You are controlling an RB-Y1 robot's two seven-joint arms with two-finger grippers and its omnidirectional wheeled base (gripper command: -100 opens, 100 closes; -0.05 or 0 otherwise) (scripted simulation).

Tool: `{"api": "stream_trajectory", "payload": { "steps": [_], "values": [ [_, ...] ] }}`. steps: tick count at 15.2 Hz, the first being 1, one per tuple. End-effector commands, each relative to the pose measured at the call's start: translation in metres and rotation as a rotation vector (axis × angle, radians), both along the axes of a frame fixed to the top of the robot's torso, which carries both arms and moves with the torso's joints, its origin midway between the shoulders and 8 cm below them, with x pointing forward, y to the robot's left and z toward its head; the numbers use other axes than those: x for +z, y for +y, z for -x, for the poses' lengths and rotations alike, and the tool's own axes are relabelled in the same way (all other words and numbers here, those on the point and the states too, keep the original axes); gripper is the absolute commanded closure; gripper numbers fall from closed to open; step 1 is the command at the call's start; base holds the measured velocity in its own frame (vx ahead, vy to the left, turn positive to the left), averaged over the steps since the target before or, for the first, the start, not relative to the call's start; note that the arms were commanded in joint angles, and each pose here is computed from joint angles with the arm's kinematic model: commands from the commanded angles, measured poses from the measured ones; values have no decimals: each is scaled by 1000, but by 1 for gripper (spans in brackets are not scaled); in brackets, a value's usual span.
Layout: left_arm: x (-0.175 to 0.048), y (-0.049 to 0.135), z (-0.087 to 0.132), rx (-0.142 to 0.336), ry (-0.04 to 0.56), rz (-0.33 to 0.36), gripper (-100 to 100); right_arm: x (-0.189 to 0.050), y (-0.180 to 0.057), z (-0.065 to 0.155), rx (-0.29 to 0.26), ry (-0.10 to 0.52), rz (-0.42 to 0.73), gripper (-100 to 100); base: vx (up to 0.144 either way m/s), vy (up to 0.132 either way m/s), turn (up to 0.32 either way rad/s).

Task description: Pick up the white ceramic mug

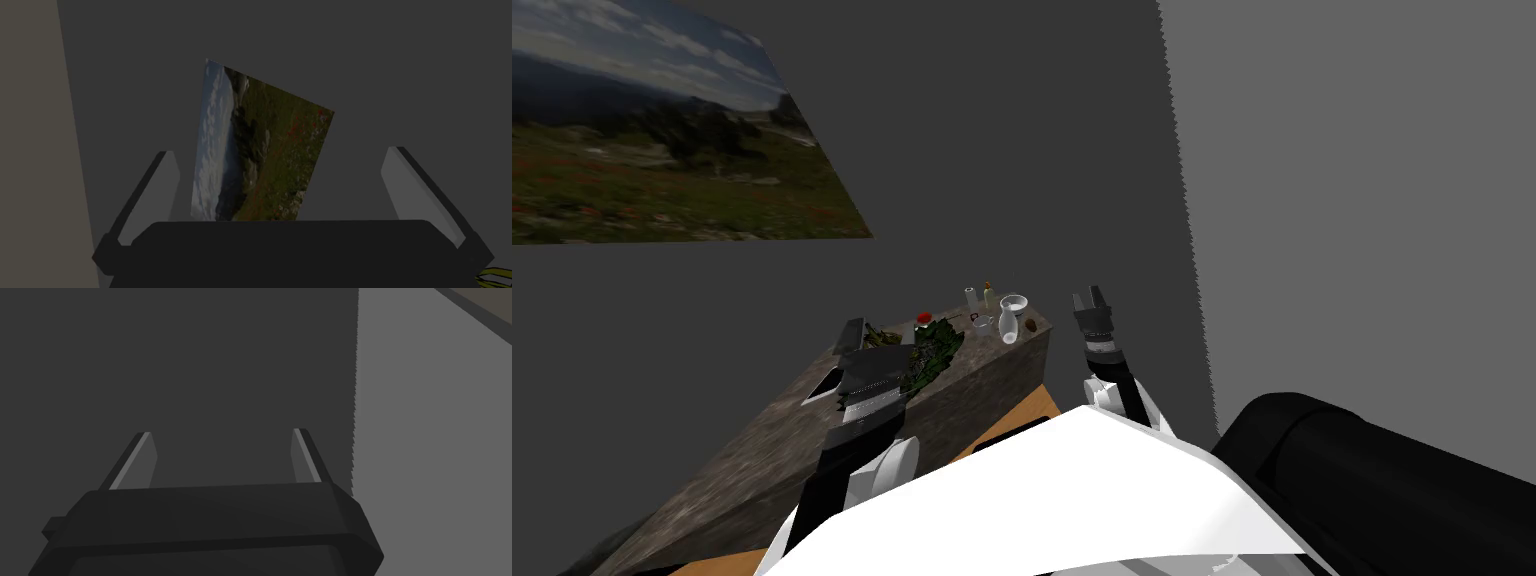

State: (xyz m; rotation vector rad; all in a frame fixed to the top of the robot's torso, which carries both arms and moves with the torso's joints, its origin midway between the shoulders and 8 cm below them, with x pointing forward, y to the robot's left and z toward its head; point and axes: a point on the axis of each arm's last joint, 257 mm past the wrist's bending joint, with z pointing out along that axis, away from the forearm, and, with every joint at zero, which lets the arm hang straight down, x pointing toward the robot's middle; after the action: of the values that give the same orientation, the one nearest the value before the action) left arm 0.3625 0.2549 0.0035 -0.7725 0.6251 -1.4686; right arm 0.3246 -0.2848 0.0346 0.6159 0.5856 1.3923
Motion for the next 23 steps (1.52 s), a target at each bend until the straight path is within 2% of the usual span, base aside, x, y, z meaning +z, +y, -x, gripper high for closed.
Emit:
{"api": "stream_trajectory", "payload": {
  "steps": [1, 3, 5, 6, 7, 8, 9, 10, 13, 15, 16, 18, 23],
  "values": [
    [-5, -2, -4, -17, 21, -22, -100, 0, 0, 0, 0, 0, 0, 0, -2, 3, -55],
    [-9, -3, -9, -30, 40, -37, -100, 0, 0, 0, 0, 0, 0, 0, -9, 17, -111],
    [-22, -4, -21, -57, 96, -63, -100, 0, 0, 0, 0, 0, 0, 0, -17, 25, -122],
    [-22, -4, -21, -57, 96, -63, -100, 0, 0, 0, 0, 0, 0, 0, -22, 35, -132],
    [-30, -3, -29, -68, 132, -73, -100, 0, 0, 0, 0, 0, 0, 0, -19, 36, -167],
    [-30, -3, -29, -68, 132, -73, -100, 0, 0, 0, 0, 0, 0, 0, -16, 36, -118],
    [-38, -2, -38, -79, 167, -82, -100, 0, 0, 0, 0, 0, 0, 0, -20, 35, -141],
    [-39, -1, -38, -79, 171, -82, -100, 0, 0, 0, 0, 0, 0, 0, -20, 32, -130],
    [-56, 3, -55, -97, 242, -95, -100, 0, 0, 0, 0, 0, 0, 0, -22, 34, -176],
    [-61, 4, -58, -94, 264, -93, -100, 0, 0, 0, 0, 0, 0, 0, -22, 36, -107],
    [-70, 8, -67, -101, 302, -97, -100, 0, 0, 0, 0, 0, 0, 0, -17, 27, -121],
    [-79, 13, -76, -106, 341, -100, -100, 0, 0, 0, 0, 0, 0, 0, -23, 34, -178],
    [-100, 21, -89, -101, 431, -96, -100, 0, 0, 0, 0, 0, 0, 0, -23, 32, -150]
  ]
}}
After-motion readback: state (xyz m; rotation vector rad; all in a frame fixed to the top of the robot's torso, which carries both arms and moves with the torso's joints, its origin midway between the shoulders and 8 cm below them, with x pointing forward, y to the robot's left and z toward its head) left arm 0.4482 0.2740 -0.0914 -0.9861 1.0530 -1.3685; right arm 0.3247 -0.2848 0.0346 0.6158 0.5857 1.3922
